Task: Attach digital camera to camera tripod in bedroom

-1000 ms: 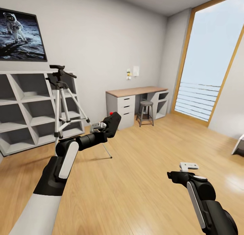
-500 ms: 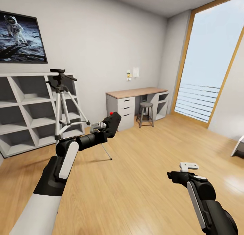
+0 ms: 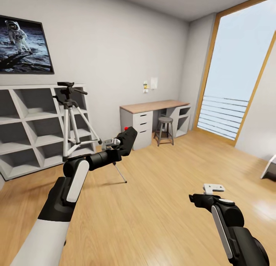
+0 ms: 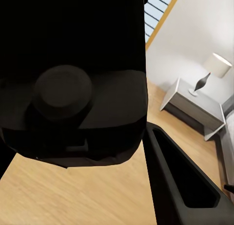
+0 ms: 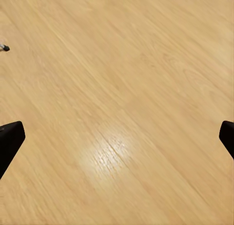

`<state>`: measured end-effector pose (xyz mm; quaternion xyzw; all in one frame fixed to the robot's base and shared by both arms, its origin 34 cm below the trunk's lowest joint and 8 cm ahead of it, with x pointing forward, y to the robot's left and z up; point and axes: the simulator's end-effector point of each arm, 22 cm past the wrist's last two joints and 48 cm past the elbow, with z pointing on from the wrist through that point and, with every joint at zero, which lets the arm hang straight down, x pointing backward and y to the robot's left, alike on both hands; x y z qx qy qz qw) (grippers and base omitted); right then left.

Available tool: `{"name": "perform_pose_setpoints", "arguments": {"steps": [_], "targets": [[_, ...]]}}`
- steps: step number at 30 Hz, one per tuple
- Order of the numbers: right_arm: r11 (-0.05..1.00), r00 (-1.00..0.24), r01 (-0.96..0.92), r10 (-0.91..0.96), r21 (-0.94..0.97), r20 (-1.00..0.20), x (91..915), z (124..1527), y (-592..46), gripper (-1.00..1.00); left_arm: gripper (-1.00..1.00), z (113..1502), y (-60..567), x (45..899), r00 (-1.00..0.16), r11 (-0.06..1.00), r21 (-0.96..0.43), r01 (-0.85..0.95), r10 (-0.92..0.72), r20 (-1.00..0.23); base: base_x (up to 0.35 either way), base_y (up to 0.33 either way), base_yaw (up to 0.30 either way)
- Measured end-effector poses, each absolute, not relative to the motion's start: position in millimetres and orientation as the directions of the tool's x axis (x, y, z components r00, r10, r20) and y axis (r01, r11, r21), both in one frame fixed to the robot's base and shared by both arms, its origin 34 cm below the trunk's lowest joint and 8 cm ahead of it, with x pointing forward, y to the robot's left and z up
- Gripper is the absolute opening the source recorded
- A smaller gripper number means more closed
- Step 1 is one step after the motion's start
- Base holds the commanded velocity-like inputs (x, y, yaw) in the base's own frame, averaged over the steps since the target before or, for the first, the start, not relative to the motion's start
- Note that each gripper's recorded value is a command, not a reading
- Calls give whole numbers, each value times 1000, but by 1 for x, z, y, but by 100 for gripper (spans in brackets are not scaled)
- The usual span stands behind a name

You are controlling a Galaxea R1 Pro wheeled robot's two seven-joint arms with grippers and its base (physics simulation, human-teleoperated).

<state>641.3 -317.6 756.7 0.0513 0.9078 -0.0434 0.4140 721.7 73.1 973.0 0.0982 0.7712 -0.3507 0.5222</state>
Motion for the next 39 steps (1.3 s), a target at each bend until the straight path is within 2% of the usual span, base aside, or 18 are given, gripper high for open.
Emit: {"name": "perform_pose_setpoints", "arguments": {"steps": [39], "targets": [[991, -654, 130, 57, -37, -754, 648, 827, -318, 100, -100, 1033, 73, 731, -460, 738, -449, 503, -211, -863, 0, 0, 0]]}}
